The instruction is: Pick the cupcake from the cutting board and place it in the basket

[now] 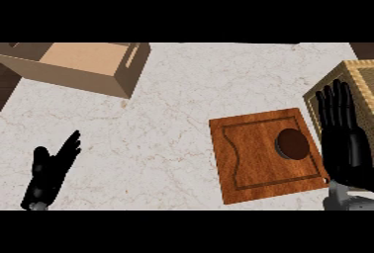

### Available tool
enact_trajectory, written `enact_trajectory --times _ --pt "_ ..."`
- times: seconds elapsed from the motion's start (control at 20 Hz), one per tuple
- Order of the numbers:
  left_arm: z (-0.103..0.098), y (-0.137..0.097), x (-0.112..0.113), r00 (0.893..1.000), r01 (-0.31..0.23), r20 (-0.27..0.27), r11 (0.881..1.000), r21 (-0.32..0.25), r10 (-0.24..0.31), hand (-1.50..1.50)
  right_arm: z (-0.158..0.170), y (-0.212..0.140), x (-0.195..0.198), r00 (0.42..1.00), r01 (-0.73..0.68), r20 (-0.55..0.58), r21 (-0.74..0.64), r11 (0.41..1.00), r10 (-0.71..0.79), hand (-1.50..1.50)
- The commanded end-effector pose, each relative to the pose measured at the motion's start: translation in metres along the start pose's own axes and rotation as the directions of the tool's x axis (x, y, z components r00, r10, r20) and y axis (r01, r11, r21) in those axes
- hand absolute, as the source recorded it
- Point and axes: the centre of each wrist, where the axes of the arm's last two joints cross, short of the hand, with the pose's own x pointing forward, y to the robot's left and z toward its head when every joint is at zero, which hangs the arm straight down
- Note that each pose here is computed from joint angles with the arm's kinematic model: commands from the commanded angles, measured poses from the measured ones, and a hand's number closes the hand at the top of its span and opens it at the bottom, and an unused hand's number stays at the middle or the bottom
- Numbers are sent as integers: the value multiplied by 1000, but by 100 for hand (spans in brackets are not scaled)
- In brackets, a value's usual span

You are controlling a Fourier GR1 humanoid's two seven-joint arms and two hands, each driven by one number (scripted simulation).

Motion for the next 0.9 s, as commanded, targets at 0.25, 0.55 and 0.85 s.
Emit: enact_trajectory --times 0.25,0.55,0.85 --pt "-5 -28 -13 989 -120 -83 993 -1 119 0 -104 -23 19 989 136 45 140 981 -144 150" --pt "3 -38 -14 989 -113 -106 992 -50 107 0 -49 115 -22 990 -144 46 354 924 137 -150" --pt "8 -26 -23 990 -93 -110 996 -7 91 0 -79 72 -10 796 -588 -9 225 777 605 -150"
